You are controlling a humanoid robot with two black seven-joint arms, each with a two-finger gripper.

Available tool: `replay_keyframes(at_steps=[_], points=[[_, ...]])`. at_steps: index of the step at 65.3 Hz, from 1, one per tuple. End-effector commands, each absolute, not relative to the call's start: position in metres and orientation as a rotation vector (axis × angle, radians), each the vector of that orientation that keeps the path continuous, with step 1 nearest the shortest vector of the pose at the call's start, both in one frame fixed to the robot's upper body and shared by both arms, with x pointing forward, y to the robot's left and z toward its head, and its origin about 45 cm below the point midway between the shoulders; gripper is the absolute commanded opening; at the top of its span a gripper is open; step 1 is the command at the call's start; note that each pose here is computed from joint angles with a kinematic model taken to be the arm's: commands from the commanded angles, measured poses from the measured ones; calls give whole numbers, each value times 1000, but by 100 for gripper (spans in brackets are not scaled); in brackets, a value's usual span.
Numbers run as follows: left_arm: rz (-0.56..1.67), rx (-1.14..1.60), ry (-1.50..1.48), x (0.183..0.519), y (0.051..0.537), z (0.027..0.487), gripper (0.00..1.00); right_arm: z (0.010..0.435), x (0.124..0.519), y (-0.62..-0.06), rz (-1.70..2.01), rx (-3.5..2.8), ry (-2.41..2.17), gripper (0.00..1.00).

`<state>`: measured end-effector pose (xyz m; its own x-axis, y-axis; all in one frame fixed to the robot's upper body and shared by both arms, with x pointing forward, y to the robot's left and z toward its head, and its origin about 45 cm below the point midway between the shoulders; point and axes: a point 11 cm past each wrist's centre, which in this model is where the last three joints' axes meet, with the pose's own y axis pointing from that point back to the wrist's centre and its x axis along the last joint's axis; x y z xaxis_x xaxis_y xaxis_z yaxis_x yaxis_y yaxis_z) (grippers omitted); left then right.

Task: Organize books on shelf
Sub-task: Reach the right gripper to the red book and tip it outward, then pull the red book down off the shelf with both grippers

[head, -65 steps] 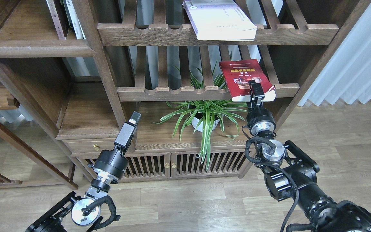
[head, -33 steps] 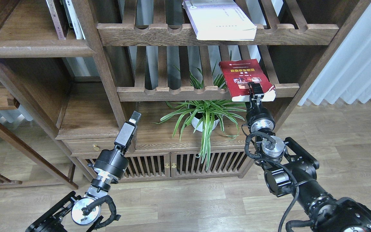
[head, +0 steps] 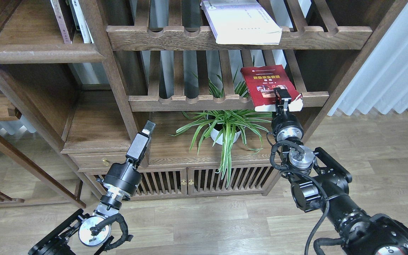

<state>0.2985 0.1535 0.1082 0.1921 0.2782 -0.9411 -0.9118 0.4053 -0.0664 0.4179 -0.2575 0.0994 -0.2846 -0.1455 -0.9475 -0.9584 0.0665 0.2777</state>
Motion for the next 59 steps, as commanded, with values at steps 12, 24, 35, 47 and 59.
replay_keyframes(at_steps=[12, 24, 35, 47, 59], points=[[956, -753, 1048, 299, 153, 108, 100, 106, 421, -265, 1267, -1105, 1514, 8], [948, -742, 1056, 296, 150, 106, 100, 113, 422, -265, 1243, -1124, 1455, 2], [950, -743, 1064, 295, 149, 105, 100, 132, 423, -251, 1224, -1197, 1289, 3], [921, -741, 1042, 308, 148, 116, 100, 144, 405, -229, 1283, -1248, 1102, 3], [835, -623, 1091, 310, 141, 116, 100, 145, 374, -213, 1346, -1302, 975, 3]])
